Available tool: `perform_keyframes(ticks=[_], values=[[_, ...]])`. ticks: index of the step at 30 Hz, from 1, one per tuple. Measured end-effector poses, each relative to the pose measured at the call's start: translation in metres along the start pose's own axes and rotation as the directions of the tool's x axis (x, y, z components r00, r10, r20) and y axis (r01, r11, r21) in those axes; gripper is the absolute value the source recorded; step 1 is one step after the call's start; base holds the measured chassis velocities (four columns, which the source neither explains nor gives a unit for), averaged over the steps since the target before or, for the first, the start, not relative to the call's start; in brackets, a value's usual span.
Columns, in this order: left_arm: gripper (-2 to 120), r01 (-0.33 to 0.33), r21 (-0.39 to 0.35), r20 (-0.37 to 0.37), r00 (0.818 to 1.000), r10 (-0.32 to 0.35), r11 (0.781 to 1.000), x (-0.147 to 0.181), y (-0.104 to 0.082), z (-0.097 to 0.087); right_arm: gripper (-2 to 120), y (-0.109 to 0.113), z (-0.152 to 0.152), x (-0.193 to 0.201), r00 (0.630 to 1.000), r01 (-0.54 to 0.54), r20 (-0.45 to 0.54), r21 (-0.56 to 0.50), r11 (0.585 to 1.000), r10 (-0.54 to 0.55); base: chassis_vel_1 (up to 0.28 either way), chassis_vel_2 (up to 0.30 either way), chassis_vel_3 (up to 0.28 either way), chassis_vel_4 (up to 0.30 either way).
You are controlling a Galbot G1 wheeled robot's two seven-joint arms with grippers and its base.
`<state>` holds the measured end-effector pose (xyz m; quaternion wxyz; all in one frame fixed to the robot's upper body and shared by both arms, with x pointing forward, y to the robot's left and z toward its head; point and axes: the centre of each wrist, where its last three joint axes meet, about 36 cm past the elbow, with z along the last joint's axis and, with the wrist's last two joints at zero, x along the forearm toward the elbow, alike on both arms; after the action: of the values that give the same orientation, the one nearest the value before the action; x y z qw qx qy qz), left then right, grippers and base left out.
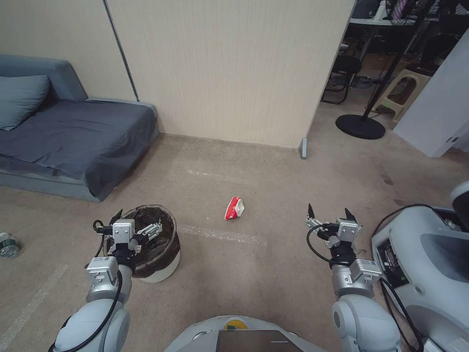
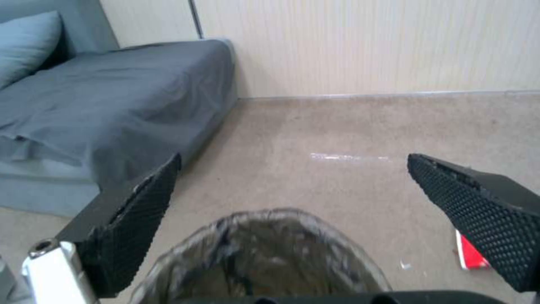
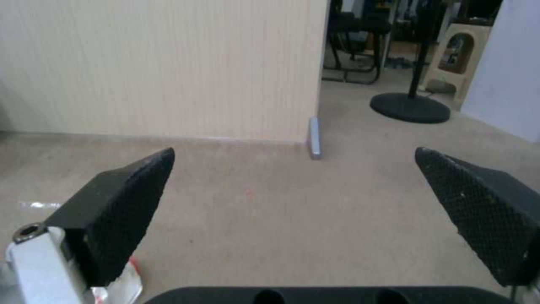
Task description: Pick up the trash bin, then pick up the garbage from the floor and place it into the trash bin.
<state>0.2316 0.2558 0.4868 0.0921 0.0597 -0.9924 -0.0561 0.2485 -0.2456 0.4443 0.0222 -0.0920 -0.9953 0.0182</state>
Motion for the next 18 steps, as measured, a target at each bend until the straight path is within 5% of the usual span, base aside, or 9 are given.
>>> perform_keyframes(ticks=[10,18], values=[[100,0.038,0.011,-0.044,0.998,-0.038,0.999,-0.005,0.02,-0.008,100,-0.001,0.001,-0.001,1.0,-0.009,0.003,-0.001,1.0,0.009,-0.058,0.055,0.052,-0.053],[100,0.093,0.032,-0.155,0.984,-0.087,0.995,-0.028,0.063,-0.018,100,-0.002,0.007,-0.003,1.0,-0.021,-0.009,-0.002,1.0,0.021,0.0,0.0,0.0,0.0]])
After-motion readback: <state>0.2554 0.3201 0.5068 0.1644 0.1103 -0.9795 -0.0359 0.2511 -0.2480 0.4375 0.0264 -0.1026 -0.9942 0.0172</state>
